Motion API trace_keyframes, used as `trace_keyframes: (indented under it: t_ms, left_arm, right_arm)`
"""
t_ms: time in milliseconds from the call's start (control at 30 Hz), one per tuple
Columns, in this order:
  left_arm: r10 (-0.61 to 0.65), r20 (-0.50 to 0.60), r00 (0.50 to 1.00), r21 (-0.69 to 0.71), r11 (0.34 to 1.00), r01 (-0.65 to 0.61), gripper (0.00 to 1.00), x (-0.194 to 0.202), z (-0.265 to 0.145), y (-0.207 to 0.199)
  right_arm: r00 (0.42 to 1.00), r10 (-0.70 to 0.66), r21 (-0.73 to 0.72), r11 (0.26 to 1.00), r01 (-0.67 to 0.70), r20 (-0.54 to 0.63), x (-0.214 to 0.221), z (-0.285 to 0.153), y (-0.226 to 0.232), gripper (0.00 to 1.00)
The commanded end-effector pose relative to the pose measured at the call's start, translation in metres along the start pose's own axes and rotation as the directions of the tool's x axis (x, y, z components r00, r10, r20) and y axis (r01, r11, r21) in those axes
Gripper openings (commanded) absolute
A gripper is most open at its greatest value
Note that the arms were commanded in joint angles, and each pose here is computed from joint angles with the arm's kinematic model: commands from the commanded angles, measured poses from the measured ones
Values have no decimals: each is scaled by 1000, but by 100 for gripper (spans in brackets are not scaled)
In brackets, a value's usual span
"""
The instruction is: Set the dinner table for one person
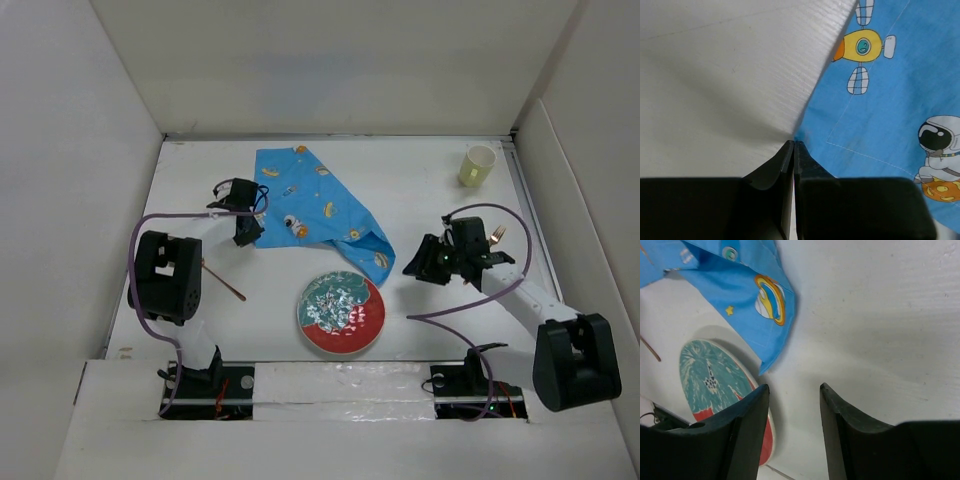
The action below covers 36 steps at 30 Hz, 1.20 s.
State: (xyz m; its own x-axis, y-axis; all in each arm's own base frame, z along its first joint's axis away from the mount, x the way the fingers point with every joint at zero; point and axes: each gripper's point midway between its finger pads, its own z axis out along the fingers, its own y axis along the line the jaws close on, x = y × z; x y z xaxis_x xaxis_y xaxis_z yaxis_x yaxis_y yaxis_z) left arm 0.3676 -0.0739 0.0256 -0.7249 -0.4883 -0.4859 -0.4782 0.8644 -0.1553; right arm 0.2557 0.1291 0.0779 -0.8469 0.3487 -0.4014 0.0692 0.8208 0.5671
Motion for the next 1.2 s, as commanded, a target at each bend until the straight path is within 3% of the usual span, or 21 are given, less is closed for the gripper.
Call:
trace_keyframes:
  t_ms: [0,200,400,533,800,900,967,1033,1067,1133,1167]
  left_arm:
    - [20,75,997,51,998,-24,0,-35,-23,-19]
    - [-3,196,981,142,990,-26,0,-82,-69,-43]
    - [-16,219,976,202,979,-29,0,-93,-89,-55]
    - [-21,226,974,224,974,-31,0,-98,-96,-55]
    - [-36,254,966,257,966,-31,0,-113,-111,-62]
    - [-51,281,958,307,951,-40,0,-132,-122,-80]
    - [-88,335,938,371,927,-46,0,-165,-147,-104]
    - [-94,343,935,392,919,-51,0,-186,-147,-125]
    - [-159,420,894,451,891,-53,0,-231,-188,-142]
    - [-192,389,901,460,888,-10,0,-259,-176,-152]
    - [-269,445,854,541,841,-17,0,-297,-225,-163]
  right_arm:
    - [999,-15,-21,1000,15,-32,1,13,-2,51]
    - [992,-63,-105,993,52,-110,15,37,21,51]
    - [989,5,-122,992,-23,-149,24,61,23,51]
    - [991,26,-90,995,-38,-134,18,71,24,46]
    - [996,36,-5,999,-37,-87,-1,71,23,3]
    - [1000,13,49,999,-14,15,-36,62,23,0]
    - [993,-10,44,999,5,118,-86,54,41,0]
    - [982,-37,77,997,24,184,-133,53,46,0]
    - [958,-72,58,997,58,277,-184,35,80,0]
    - [914,-132,133,987,87,384,-245,19,89,0]
    - [881,-155,135,985,105,447,-290,1,118,0]
